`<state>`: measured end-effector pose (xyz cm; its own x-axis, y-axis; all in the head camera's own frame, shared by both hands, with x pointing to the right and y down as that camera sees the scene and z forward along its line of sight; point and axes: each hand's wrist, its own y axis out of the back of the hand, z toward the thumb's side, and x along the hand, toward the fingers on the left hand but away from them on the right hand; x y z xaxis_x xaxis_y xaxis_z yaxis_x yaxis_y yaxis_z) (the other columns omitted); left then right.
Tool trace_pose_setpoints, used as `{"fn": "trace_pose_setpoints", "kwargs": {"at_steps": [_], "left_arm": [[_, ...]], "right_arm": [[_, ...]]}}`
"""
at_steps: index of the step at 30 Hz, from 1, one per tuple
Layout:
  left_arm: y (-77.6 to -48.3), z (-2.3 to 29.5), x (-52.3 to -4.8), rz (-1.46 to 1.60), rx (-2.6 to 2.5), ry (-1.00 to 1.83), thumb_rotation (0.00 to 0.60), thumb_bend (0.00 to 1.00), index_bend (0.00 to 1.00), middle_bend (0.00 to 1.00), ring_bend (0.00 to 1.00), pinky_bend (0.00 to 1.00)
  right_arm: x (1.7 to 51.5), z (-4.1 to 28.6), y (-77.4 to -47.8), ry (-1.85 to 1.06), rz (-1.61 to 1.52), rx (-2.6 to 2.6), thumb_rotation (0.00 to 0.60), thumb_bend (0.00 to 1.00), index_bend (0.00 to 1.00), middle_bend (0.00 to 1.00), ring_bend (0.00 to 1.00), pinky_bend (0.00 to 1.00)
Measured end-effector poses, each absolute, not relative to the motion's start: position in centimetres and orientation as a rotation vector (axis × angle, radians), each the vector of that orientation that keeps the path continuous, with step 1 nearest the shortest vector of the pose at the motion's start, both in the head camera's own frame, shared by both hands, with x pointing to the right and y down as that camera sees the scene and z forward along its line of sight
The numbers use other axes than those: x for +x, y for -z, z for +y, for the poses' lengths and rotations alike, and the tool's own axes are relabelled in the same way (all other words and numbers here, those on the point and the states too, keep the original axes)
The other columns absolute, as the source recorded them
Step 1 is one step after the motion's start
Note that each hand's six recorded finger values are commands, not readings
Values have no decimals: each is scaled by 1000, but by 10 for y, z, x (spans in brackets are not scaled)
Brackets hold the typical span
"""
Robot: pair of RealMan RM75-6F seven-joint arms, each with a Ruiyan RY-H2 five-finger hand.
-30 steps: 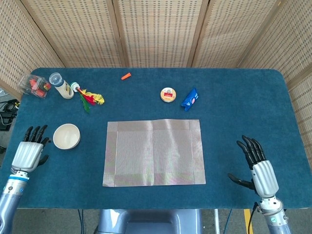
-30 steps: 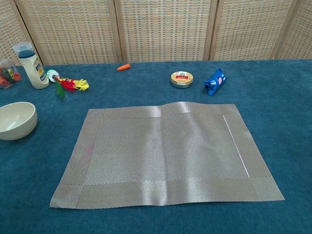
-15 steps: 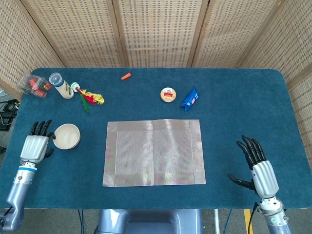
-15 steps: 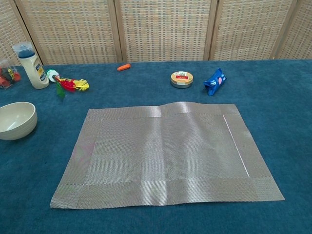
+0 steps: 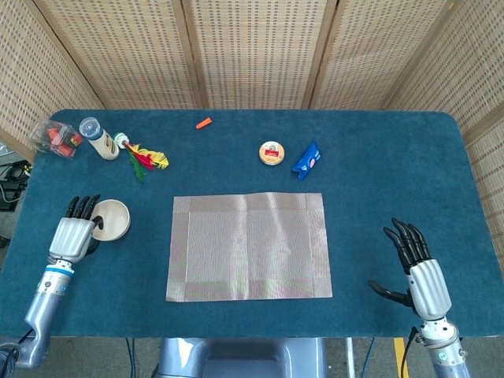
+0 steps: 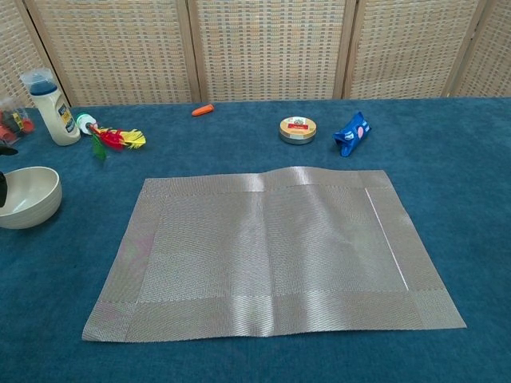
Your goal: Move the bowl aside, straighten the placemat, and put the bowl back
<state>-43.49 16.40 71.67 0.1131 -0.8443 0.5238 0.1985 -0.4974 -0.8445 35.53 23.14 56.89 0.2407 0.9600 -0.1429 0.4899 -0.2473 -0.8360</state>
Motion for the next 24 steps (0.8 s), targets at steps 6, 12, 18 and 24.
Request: {"fn": "trace_pose_setpoints", "kwargs": {"at_steps": [6, 12, 18, 24], "left_arm": [[-720, 166, -432, 656, -1533, 1530, 600, 461, 553, 0, 0, 0], [-722, 169, -430, 652, -1540, 1533, 600, 500, 586, 0, 0, 0], [-719, 168, -428, 659, -1538, 1516, 600, 532, 612, 0, 0, 0], [-710, 165, -425, 676, -1524, 1482, 600, 563, 664, 0, 0, 0]], "right_arm": [[355, 232, -568, -894, -1329, -1851, 600, 198, 112, 0, 0, 0], [355, 232, -568, -894, -1328, -1852, 600, 198, 112, 0, 0, 0], [356, 231, -569, -897, -1332, -1853, 600, 198, 112, 0, 0, 0], [356, 231, -568, -889, -1335, -1855, 600, 197, 112, 0, 0, 0]]}}
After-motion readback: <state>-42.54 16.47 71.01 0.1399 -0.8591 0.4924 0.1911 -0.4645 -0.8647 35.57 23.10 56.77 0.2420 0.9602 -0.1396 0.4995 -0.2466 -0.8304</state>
